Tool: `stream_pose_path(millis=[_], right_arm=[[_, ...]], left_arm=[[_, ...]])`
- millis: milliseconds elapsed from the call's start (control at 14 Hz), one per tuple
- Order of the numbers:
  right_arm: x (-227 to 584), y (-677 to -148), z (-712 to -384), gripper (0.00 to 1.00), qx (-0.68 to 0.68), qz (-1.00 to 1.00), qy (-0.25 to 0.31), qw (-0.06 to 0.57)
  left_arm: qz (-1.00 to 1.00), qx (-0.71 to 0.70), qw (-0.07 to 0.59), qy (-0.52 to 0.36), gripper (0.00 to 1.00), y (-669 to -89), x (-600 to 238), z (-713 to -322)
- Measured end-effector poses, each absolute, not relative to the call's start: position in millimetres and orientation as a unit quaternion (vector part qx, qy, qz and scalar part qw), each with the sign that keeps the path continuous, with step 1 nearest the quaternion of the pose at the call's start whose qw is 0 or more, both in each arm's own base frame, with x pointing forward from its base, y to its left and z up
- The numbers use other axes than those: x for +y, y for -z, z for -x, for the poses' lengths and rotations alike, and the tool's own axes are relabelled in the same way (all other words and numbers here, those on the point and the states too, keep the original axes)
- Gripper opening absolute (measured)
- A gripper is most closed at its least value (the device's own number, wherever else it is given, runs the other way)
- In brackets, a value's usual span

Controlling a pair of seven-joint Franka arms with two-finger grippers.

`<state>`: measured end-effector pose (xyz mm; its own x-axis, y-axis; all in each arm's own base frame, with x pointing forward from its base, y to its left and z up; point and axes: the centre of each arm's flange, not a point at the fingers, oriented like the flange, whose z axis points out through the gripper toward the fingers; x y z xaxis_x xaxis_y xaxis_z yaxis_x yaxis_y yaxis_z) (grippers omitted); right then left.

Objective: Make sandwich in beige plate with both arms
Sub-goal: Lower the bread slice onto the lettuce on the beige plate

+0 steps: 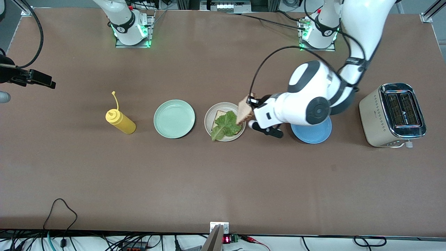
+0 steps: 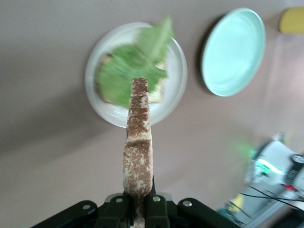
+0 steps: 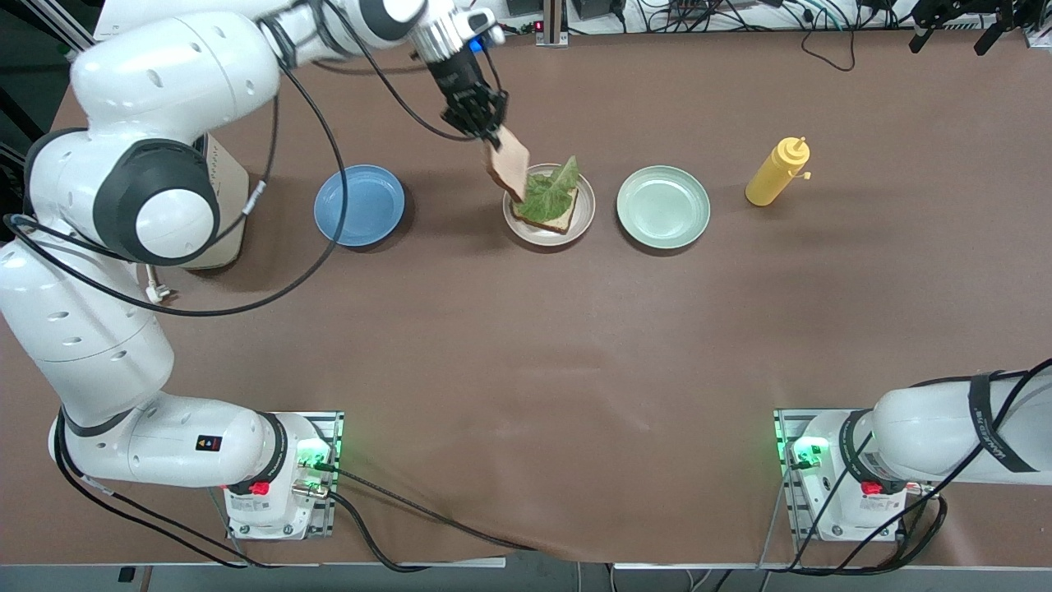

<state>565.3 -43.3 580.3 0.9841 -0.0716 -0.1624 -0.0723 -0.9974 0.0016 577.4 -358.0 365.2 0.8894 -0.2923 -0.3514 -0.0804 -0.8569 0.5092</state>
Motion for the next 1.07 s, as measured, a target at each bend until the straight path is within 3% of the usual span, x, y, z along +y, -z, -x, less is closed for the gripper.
stream_pose_path(millis=[573,1075], right_arm=[[-43,-580,-565,1.00,0.035,0.996,-0.081,0.002],[-41,-580,-566,1.00,0.034,0.996,-0.081,0.002]], left_arm=[[-0.893,0.002,0.381,0.238,0.10,-320,-357,-590],[-0.861,-0.014,0.464,0.207,0.10,-274,-339,-606]])
